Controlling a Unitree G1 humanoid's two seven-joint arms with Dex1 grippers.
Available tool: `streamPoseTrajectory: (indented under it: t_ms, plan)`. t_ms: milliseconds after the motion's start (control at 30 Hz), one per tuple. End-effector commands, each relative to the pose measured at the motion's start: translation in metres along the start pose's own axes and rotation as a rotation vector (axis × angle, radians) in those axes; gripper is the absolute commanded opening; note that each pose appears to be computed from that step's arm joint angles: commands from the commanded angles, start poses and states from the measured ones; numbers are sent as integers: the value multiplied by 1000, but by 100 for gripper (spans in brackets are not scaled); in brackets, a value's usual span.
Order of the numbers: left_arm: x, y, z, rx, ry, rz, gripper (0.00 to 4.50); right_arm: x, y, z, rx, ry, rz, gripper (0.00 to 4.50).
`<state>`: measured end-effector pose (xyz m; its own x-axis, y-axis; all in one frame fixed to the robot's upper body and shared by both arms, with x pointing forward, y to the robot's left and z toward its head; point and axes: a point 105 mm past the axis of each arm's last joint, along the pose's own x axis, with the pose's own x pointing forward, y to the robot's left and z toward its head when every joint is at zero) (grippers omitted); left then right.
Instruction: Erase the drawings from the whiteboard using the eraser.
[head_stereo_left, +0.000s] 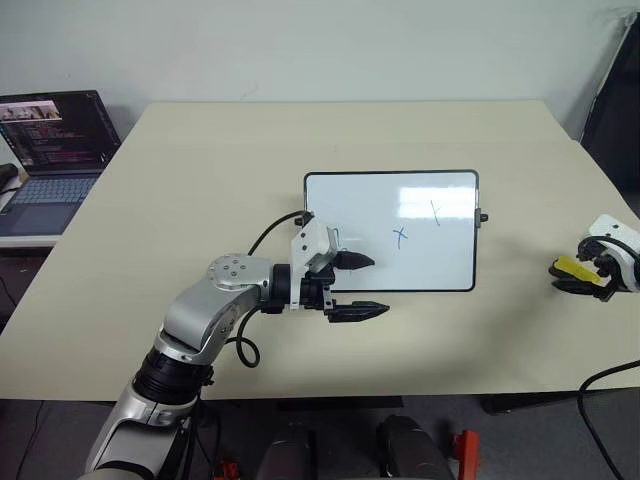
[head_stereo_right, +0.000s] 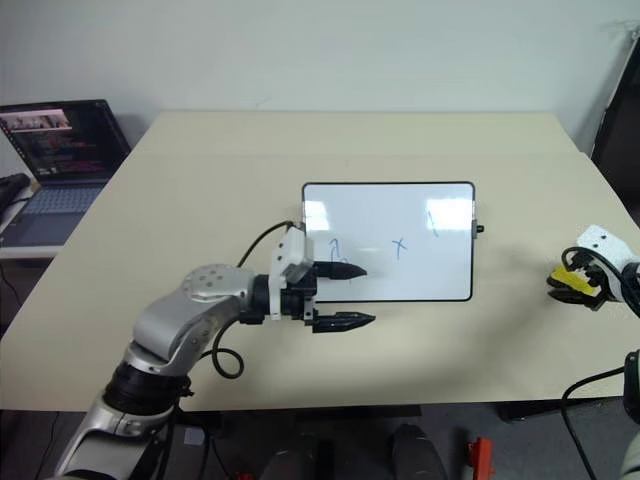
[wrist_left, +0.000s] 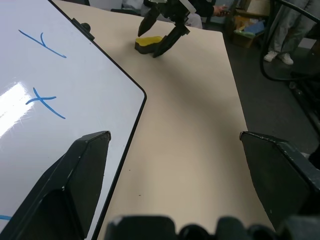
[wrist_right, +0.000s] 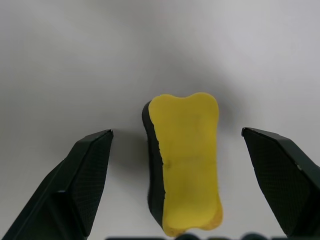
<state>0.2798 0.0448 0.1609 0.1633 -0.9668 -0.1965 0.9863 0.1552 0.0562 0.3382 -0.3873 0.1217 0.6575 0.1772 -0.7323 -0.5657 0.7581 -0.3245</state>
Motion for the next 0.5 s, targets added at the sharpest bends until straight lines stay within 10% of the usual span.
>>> streamPoseTrajectory:
  t_ms: [33,233,500]
  plan:
    - [-1,-5,12,42,-28,-8,450,-11,-6,5,89,-68,-5,448]
    - [-2,-4,13,42,-23,-15,450,-15,-5,-4,155,-84,-1,431]
    - [0,-5,14,40,-20,-23,450,-16,-3,-12,144,-61,5,175]
